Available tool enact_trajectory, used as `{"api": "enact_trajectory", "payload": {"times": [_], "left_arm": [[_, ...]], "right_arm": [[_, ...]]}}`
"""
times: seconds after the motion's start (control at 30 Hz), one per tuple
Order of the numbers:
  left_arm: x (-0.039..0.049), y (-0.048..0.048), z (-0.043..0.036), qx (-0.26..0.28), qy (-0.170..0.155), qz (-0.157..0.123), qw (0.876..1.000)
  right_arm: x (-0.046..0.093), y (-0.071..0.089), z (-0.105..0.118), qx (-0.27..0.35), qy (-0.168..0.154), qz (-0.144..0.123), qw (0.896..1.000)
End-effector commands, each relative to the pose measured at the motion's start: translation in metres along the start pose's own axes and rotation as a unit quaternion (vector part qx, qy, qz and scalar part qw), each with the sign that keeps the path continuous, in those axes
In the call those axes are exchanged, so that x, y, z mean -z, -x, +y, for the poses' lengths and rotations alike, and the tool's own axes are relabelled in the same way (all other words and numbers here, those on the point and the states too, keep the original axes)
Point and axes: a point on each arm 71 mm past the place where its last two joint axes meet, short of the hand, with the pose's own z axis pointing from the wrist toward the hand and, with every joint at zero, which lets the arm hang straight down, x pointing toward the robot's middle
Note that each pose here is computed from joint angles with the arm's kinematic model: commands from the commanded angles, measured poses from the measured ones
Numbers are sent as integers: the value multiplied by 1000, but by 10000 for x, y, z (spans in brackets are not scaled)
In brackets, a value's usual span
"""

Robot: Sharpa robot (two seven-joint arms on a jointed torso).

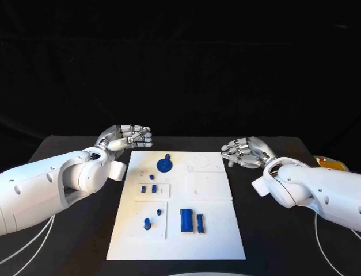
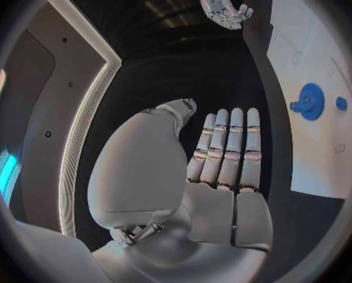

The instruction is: Assemble the parts on the task board

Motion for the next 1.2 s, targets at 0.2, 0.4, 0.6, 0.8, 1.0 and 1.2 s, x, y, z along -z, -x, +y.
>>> {"api": "enact_trajectory", "payload": {"times": [0.2, 0.4, 0.6, 0.8, 1.0, 1.2], "left_arm": [[-109, 58, 186, 43, -37, -59, 997], [-95, -8, 207, 22, -12, -41, 999], [-58, -147, 175, 13, -21, -65, 998], [31, -388, 109, -6, -36, -105, 994], [111, -550, 55, -20, -47, -132, 990], [164, -641, 21, -28, -53, -147, 987]], "right_arm": [[-287, 173, -62, -123, 22, -38, 991], [-257, 133, -37, -82, 5, -53, 995], [-192, -39, 182, -142, 20, -82, 986], [-63, -247, 482, -216, 26, -120, 969], [6, -326, 609, -244, 24, -133, 960], [16, -337, 627, -248, 23, -135, 959]]}}
